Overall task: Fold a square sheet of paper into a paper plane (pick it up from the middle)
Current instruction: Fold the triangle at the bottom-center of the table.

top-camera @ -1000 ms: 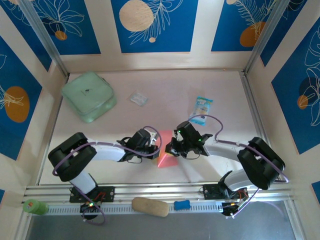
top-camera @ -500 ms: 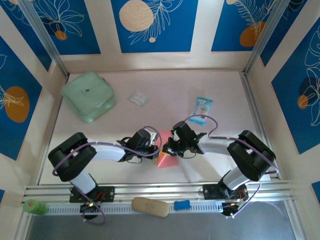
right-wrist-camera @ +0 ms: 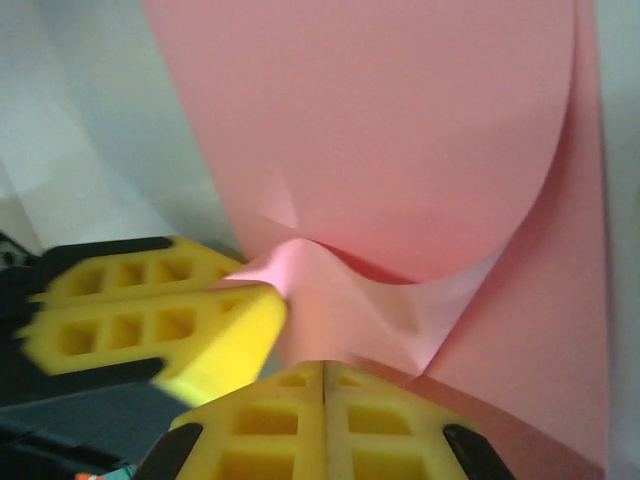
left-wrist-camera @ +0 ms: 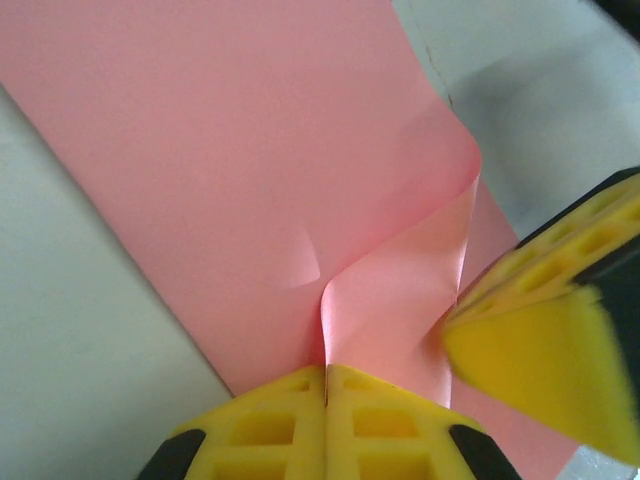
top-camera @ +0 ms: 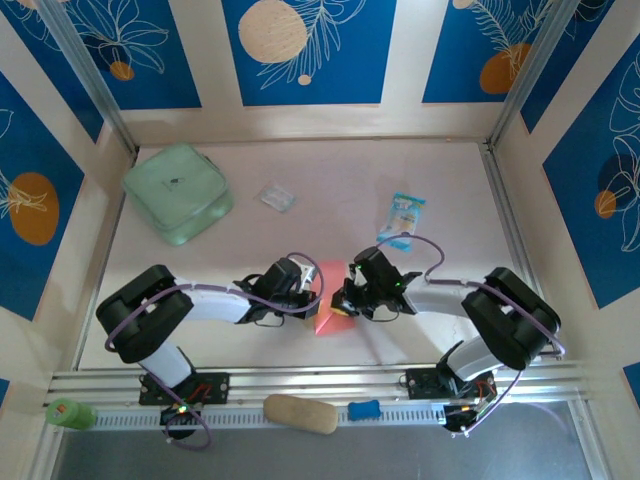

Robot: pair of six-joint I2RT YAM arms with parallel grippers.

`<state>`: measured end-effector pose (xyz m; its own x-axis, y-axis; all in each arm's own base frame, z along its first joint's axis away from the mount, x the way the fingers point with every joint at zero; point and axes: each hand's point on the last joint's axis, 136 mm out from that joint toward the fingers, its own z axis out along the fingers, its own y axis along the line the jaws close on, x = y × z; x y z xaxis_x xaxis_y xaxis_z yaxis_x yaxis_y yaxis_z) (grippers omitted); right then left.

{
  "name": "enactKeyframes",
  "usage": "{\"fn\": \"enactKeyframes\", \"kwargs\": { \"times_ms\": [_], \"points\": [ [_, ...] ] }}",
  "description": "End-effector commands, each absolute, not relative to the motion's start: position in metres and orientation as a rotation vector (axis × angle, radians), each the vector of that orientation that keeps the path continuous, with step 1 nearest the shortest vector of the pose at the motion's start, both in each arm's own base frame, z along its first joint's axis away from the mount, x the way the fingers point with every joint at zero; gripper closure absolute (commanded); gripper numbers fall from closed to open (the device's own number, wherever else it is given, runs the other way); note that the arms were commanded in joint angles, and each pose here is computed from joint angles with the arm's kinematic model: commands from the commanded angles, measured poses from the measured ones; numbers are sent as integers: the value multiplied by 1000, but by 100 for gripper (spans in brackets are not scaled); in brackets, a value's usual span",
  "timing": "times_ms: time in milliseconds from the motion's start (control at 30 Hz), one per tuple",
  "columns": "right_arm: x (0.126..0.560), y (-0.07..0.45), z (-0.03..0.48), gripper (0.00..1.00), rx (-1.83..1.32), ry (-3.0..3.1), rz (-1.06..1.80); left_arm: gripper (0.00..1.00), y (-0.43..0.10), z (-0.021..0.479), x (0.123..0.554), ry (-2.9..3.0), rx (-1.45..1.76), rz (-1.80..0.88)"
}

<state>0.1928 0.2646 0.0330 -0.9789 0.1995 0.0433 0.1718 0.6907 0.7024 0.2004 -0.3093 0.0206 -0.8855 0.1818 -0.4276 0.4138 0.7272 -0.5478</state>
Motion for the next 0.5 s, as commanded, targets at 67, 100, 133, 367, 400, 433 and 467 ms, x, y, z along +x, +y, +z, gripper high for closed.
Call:
{"fn": "enactKeyframes", "kwargs": {
  "times_ms": [67,100,133,367,400,433,467],
  "points": [
    [211,264,46,97,303,2813,1188,100,-307,13,195,2625,503,-905],
    [212,263,42,97,311,2821,1175,100,-307,13,195,2625,505,-905],
    [212,261,36,97,324,2833,1158,100,-307,13,195,2627,505,-904],
    [198,238,-2,98,455,2919,1013,100,-306,11,194,2632,511,-898],
    [196,237,-3,98,459,2926,1006,100,-306,11,195,2631,510,-896],
    [197,238,-1,98,456,2923,1017,100,-306,11,194,2632,511,-895],
    [197,239,1,98,452,2919,1028,100,-305,11,195,2632,510,-894]
  ]
}}
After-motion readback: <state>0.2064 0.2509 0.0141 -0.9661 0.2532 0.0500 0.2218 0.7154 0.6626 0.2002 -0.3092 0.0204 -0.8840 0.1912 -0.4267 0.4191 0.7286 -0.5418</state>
